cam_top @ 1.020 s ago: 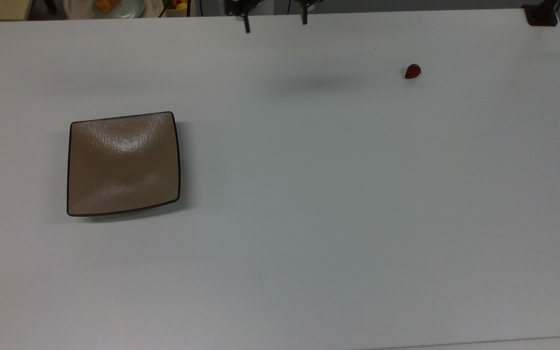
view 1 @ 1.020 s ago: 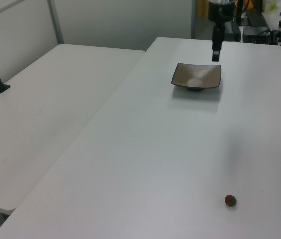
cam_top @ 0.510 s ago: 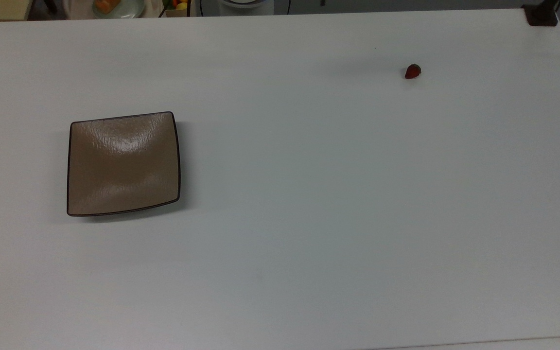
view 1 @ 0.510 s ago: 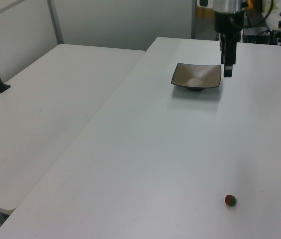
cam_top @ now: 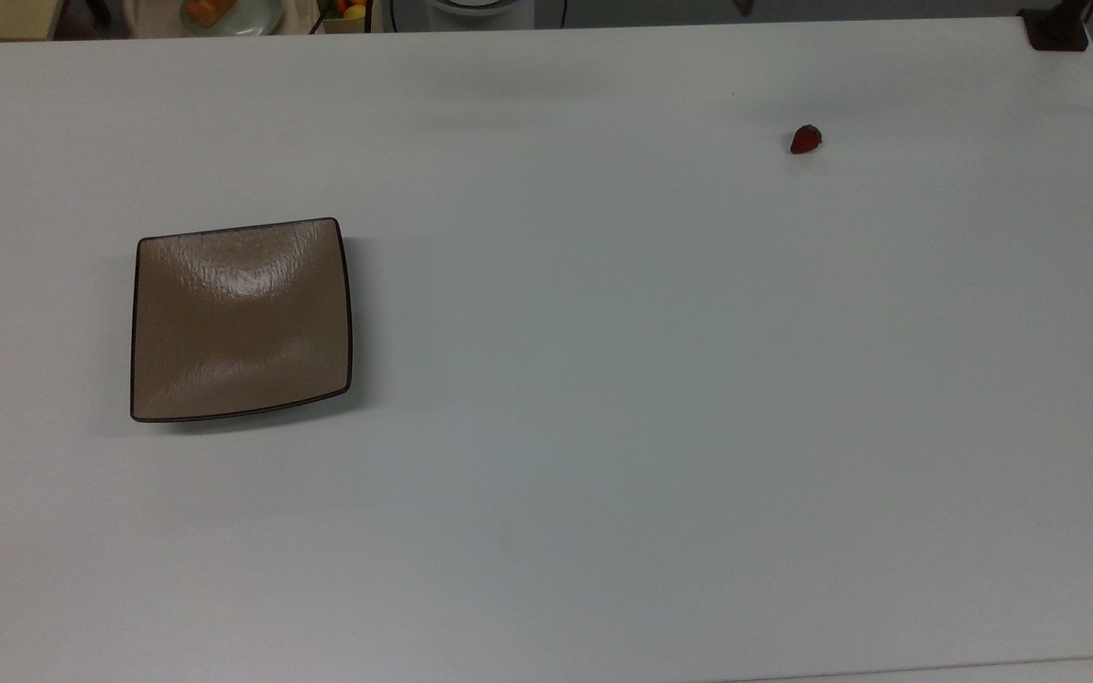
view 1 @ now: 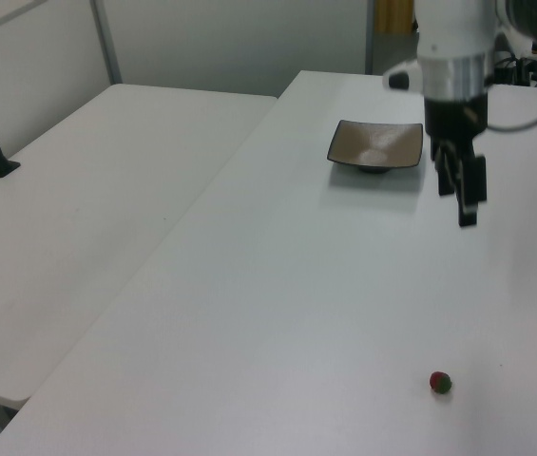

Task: Strawberries on a ceramic plate
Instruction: 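Lower the open gripper over the red strawberry, then close the gripper on the strawberry and lift it, then carry the held strawberry over to the brown ceramic plate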

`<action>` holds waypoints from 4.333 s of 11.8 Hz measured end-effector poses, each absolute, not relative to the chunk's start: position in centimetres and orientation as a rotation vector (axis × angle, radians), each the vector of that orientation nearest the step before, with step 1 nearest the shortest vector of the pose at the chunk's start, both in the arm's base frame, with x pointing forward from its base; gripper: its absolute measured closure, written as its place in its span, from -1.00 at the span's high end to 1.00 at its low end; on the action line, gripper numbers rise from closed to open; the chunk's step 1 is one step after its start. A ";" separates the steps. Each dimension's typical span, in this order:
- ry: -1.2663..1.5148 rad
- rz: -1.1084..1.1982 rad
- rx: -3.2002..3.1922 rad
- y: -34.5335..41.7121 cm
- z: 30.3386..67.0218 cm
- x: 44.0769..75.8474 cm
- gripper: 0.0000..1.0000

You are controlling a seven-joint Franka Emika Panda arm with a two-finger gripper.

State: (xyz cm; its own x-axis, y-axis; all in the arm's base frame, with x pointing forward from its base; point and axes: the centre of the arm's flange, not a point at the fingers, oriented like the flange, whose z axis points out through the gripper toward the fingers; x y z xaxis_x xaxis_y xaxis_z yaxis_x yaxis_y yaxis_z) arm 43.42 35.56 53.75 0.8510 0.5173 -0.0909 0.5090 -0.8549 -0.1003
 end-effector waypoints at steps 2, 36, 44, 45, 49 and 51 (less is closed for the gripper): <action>-0.818 0.176 -2.946 37.5 50.6 42.6 1.00; 0.241 0.324 -3.000 41.8 30.2 44.0 -0.35; 0.142 0.267 -3.050 29.9 38.6 54.6 -0.35; 0.102 0.259 -3.054 28.1 40.2 55.6 -0.35; -0.051 0.253 -3.062 20.0 46.9 58.1 -0.35; -0.128 0.224 -3.059 14.9 50.2 59.4 -0.35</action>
State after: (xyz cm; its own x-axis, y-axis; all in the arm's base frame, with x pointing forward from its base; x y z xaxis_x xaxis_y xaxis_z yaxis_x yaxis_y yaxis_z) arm 59.42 14.87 50.16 0.9859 0.0884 -0.1420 0.0779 -0.9939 -0.0776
